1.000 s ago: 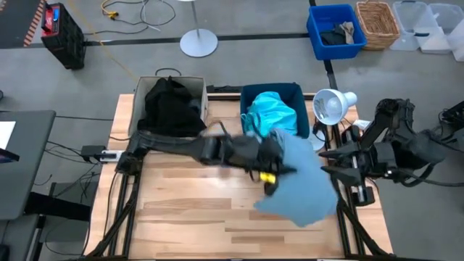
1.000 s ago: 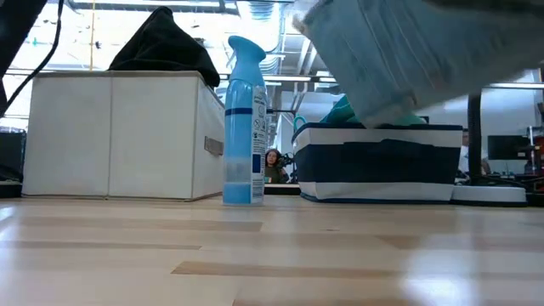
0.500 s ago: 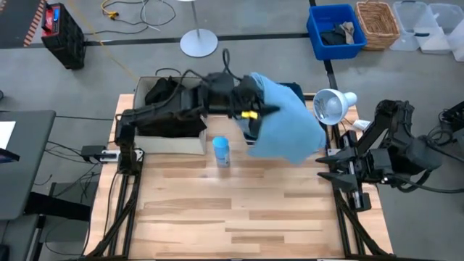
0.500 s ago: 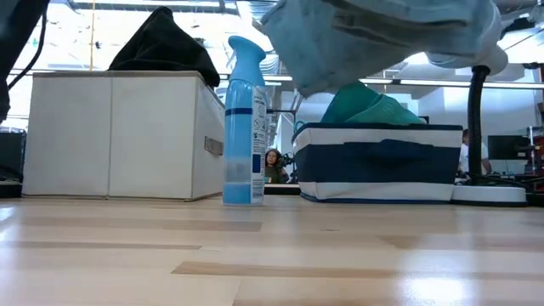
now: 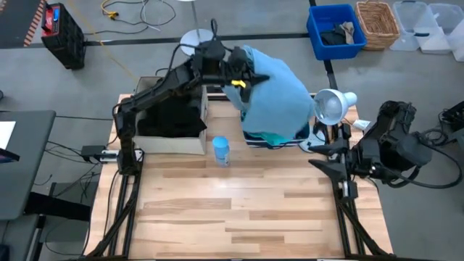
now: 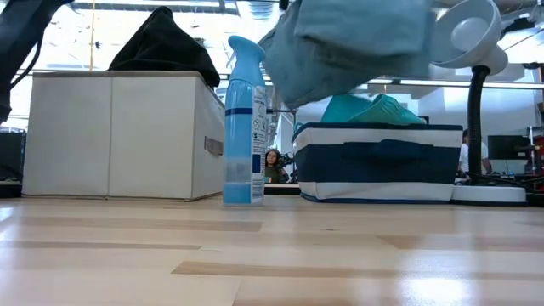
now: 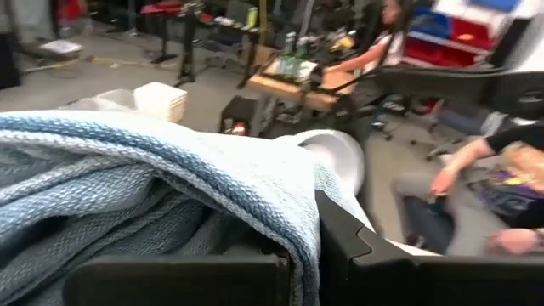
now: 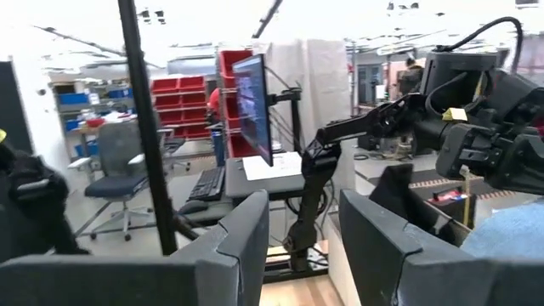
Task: Sort clothes
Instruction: Put the blue pants into the blue laundry bin
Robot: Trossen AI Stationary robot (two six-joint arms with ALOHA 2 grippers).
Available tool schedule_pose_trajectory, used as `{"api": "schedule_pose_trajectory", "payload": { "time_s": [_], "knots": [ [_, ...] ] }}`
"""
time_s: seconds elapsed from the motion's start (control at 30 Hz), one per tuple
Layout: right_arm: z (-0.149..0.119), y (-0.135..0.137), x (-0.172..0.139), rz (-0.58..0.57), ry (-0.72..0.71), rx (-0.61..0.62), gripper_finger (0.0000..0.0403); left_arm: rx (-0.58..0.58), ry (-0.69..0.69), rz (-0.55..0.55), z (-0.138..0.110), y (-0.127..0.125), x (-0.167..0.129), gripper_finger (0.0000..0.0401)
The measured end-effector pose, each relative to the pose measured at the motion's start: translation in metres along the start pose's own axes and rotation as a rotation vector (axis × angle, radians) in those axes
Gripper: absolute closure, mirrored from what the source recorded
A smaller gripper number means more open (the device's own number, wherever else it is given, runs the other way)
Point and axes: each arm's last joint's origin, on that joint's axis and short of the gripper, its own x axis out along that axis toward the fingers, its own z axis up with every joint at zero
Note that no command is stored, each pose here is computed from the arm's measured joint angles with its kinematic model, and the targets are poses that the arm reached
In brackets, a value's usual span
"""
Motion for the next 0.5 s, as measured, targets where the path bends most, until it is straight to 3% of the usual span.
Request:
{"api": "schedule_pose_trajectory", "payload": {
  "time_s": [0.2,0.37,0.5],
  "knots": [
    [-0.002,-0.005,0.011,-0.064,-0.005,0.007,0.0243,-0.041,0.035,-0.053,-0.004,0.031,0.001,0.0388],
    [-0.002,-0.012,0.018,-0.115,-0.014,0.019,0.0243,-0.055,0.079,-0.185,-0.008,0.035,0.002,0.0388],
    [-0.002,-0.015,0.022,-0.139,-0.016,0.022,0.0243,-0.003,0.119,-0.223,-0.012,0.039,0.0,0.0388]
  ]
}}
